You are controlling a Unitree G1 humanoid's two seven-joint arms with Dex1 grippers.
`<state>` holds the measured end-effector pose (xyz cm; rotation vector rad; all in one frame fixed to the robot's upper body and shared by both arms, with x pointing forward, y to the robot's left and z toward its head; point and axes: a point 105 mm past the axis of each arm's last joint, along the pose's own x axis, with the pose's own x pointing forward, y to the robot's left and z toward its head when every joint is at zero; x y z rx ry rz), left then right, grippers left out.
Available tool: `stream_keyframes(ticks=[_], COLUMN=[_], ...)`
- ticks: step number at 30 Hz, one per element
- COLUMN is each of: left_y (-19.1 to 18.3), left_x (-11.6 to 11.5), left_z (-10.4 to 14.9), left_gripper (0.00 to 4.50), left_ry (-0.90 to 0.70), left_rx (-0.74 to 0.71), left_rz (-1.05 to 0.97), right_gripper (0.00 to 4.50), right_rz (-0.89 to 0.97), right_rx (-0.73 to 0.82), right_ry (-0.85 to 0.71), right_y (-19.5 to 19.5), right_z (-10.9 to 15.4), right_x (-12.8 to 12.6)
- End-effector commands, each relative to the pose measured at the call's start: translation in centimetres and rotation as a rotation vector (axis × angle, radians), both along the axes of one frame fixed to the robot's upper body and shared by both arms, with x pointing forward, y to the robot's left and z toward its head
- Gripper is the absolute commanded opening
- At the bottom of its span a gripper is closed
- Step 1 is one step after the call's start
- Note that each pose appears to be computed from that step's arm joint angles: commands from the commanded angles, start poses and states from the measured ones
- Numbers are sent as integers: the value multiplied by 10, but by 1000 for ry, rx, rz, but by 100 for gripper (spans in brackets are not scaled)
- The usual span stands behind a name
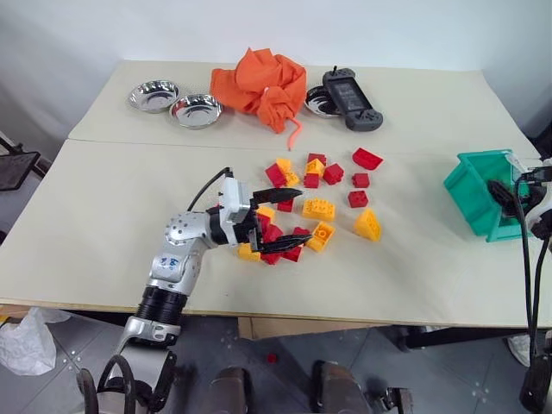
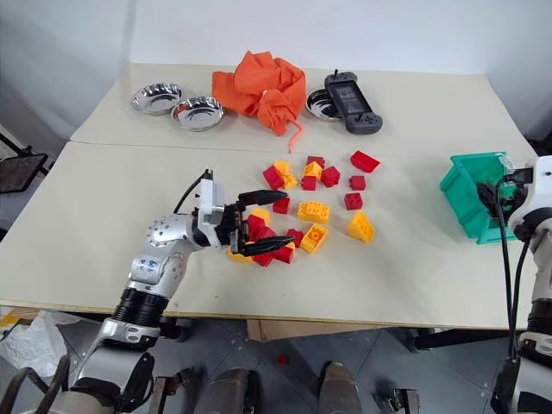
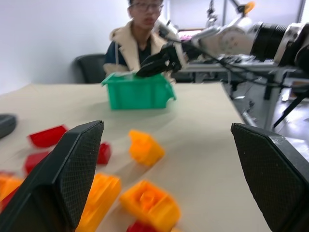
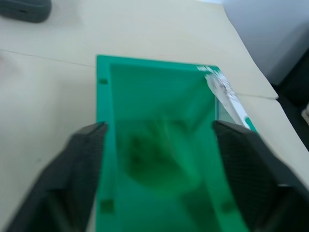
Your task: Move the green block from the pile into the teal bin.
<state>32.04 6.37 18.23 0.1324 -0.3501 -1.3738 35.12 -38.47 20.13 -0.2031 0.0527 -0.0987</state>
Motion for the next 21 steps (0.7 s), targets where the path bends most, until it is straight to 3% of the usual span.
stream_keyframes(ticks=[1, 4, 7, 11, 15, 21], left_y=[12, 35, 55, 97, 132, 157], left_x=[0, 5, 8, 6, 0, -11], left_z=[5, 5, 1, -15, -29, -32], left_gripper=[450, 450, 450, 450, 450, 450], left_ry=[-63, -63, -39, -4, 21, 26], left_rx=[7, -7, 11, 85, 160, 184], left_rz=[65, 174, 263, 402, 512, 635], right_gripper=[446, 446, 446, 446, 446, 446], right_rz=[-13, 142, 388, 760, 962, 911], right_rx=[-78, -139, -109, -73, -145, -149], right_ry=[-66, -240, -271, -188, -56, -39], right_y=[-5, 23, 62, 127, 158, 146], right_z=[24, 48, 44, 8, -46, -71], right_x=[-3, -7, -16, -38, -69, -90])
